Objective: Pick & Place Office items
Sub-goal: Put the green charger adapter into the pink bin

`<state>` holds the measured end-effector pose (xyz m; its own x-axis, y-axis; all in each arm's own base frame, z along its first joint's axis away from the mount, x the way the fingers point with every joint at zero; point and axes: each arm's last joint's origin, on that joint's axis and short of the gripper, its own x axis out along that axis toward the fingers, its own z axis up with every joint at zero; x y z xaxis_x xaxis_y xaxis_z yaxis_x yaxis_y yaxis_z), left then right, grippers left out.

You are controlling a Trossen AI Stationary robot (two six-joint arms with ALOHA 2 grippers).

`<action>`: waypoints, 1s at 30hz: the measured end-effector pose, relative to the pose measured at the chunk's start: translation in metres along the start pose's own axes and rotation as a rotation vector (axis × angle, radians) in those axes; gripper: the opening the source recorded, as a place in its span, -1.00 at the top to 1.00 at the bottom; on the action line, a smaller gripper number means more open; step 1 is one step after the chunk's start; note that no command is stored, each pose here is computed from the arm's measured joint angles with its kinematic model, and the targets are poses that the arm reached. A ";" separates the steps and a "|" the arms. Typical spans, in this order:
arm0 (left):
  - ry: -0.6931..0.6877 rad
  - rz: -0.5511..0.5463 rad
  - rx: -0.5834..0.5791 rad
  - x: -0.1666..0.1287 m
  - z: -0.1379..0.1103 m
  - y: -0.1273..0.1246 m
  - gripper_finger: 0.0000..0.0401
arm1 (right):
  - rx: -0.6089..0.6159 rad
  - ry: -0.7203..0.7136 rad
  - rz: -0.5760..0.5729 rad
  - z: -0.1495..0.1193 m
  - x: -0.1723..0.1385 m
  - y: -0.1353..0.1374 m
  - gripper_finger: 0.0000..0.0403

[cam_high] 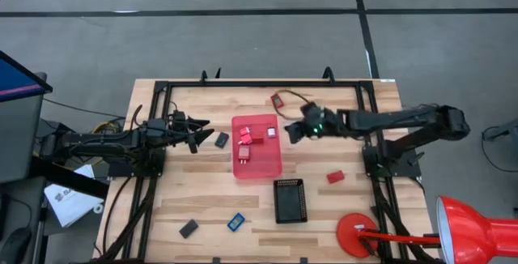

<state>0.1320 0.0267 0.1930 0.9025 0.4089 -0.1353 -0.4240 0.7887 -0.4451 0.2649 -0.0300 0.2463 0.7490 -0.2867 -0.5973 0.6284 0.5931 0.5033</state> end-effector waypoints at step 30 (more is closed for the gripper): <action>-0.005 -0.003 -0.002 0.000 0.001 0.000 -0.29 | -0.858 0.636 0.046 -0.028 0.145 0.066 0.27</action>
<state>0.1321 0.0268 0.1936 0.9032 0.4093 -0.1294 -0.4216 0.7889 -0.4470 0.4092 -0.0109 0.1753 0.3655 0.0480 -0.9296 0.0587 0.9955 0.0744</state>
